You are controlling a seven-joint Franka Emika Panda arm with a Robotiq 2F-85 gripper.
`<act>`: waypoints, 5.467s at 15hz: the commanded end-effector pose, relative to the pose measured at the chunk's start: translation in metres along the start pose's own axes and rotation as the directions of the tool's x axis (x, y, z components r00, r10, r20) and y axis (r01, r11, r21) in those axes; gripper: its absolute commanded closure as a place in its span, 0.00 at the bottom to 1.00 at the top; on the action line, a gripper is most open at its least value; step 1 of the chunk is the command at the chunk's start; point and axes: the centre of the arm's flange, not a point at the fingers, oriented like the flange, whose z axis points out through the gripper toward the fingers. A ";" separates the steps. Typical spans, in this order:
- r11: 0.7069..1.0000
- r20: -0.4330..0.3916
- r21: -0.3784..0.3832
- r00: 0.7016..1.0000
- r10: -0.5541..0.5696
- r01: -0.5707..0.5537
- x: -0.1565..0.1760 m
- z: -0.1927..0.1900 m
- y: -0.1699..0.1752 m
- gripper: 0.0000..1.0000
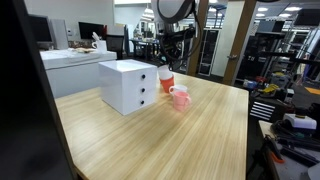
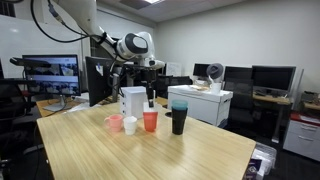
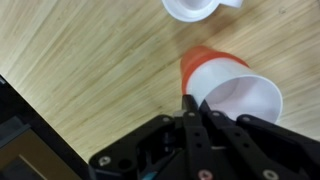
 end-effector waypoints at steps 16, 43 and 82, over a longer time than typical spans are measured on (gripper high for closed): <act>0.999 0.041 -0.001 0.998 -0.048 0.048 -0.005 -0.042 0.017 0.41; 0.998 -0.028 0.041 0.999 0.041 -0.039 0.074 -0.020 -0.064 0.00; 0.996 0.131 -0.065 0.989 0.068 -0.059 0.113 0.040 -0.119 0.03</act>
